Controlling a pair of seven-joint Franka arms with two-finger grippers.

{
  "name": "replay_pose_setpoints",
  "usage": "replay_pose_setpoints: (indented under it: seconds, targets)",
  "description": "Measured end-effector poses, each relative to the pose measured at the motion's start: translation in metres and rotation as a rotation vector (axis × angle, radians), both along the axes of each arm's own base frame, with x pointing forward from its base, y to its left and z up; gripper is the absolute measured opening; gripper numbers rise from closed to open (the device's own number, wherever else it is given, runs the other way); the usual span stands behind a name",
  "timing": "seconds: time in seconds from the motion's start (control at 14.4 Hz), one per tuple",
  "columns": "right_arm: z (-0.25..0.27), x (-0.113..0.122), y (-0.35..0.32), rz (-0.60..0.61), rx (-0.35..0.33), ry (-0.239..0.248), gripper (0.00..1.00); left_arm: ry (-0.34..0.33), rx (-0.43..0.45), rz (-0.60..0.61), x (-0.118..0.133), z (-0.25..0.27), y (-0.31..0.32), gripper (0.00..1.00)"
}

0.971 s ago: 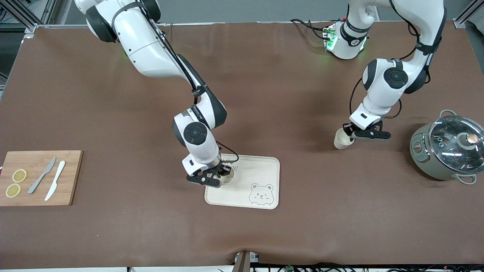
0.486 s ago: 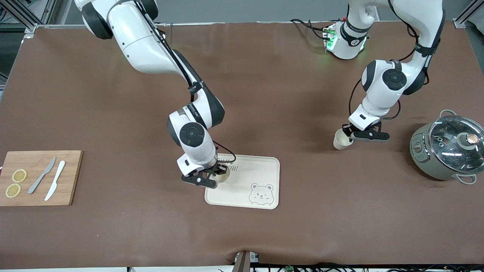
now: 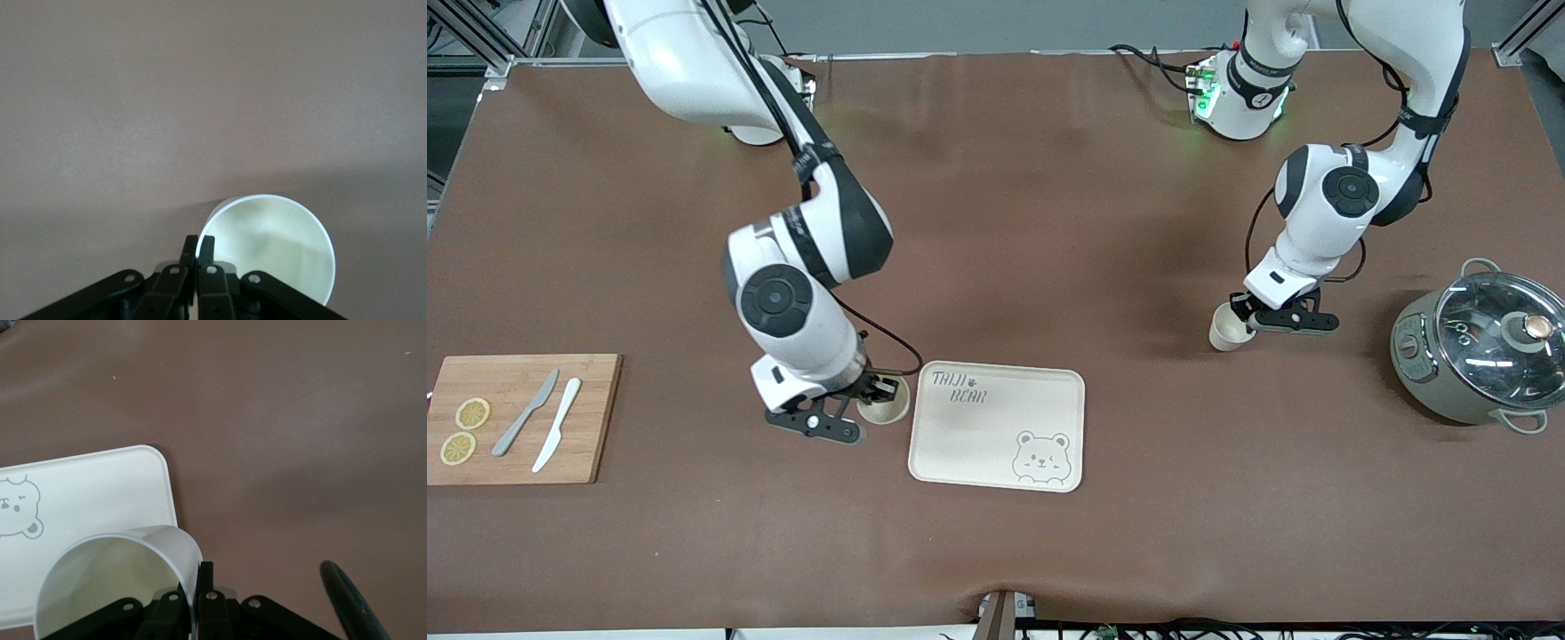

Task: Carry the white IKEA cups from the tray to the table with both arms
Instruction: 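Lift the cup with the right gripper toward the cutting board while the left gripper opens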

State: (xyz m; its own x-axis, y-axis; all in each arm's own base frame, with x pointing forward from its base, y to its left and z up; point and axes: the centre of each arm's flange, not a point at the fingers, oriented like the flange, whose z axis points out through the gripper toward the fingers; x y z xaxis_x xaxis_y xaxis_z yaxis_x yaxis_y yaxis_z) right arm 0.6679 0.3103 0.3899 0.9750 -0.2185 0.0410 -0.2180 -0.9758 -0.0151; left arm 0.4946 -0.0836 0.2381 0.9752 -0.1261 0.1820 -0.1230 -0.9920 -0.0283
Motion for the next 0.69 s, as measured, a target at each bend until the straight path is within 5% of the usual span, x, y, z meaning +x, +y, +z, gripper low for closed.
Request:
replay_pose_setpoints:
  seconds: [0.35, 0.69]
  targets:
    - [0.036, 0.004, -0.111, 0.140, -0.013, 0.037, 0.04, -0.012, -0.002, -0.005, 0.002, -0.004, -0.002, 0.07]
    - [0.040, 0.000, -0.224, 0.264, -0.010, 0.067, 0.04, 0.010, 0.004, -0.016, 0.006, -0.003, -0.008, 0.50]
